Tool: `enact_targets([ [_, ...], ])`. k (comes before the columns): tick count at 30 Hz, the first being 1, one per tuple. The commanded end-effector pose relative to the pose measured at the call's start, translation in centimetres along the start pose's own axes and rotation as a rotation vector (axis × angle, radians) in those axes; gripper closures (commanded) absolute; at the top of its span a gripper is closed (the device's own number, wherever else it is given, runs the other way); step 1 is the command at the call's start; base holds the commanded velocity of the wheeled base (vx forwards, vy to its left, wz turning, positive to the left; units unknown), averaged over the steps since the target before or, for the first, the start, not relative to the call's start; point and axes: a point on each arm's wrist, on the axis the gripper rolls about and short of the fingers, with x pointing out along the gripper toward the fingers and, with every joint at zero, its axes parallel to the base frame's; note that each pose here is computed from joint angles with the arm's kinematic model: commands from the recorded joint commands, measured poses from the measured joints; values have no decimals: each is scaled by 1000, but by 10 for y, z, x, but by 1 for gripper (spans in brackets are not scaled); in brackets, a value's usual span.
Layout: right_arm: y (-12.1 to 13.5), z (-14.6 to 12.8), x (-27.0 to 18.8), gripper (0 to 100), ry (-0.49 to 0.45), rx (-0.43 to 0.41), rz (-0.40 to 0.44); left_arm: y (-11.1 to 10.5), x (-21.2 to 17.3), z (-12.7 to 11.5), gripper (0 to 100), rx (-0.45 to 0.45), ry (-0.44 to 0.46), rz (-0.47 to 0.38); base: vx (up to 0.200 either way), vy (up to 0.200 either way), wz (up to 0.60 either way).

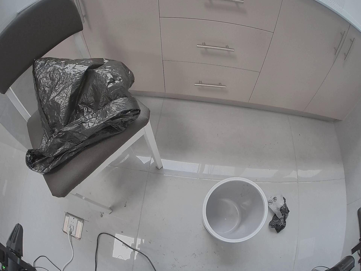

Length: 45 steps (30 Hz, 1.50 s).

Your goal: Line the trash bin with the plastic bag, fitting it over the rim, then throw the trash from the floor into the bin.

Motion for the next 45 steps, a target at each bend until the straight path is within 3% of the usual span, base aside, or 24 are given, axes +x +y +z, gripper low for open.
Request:
enact_targets([
  [1,18,183,39,100,-172,135,138,-9,7,133,100,-179,-80,-59,0,0,0],
  [2,18,183,39,100,-172,135,138,-9,7,133,100,-179,-80,-59,0,0,0],
  [3,19,168,63,100,-54,158,182,-10,22,133,100,-173,-18,-49,0,0,0],
  [6,20,142,100,100,96,191,236,-12,51,133,100,-164,98,-38,0,0,0],
  [9,24,121,135,100,146,207,261,-14,75,132,100,-83,182,-35,0,0,0],
  [11,25,116,143,100,143,207,271,-15,82,132,100,-42,195,-40,0,0,0],
  [12,29,107,161,100,144,209,291,-17,100,133,100,34,214,-59,0,0,0],
  [14,31,103,168,100,152,214,296,-18,109,135,100,61,212,-68,0,0,0],
  [18,36,84,182,100,223,288,305,-22,139,145,100,124,198,-96,0,0,0],
  [19,37,76,188,100,260,344,301,-29,156,153,100,136,196,-130,0,0,0],
  [26,39,67,199,100,296,384,299,-62,207,181,100,114,203,-251,0,0,0],
  [31,44,67,196,100,305,384,328,-92,221,188,100,18,290,-333,0,0,0],
  [40,49,66,192,100,316,407,369,-102,207,192,100,-158,356,-418,0,0,0],
  [45,51,66,191,100,339,440,415,-102,206,188,100,-166,392,-446,0,0,0],
])
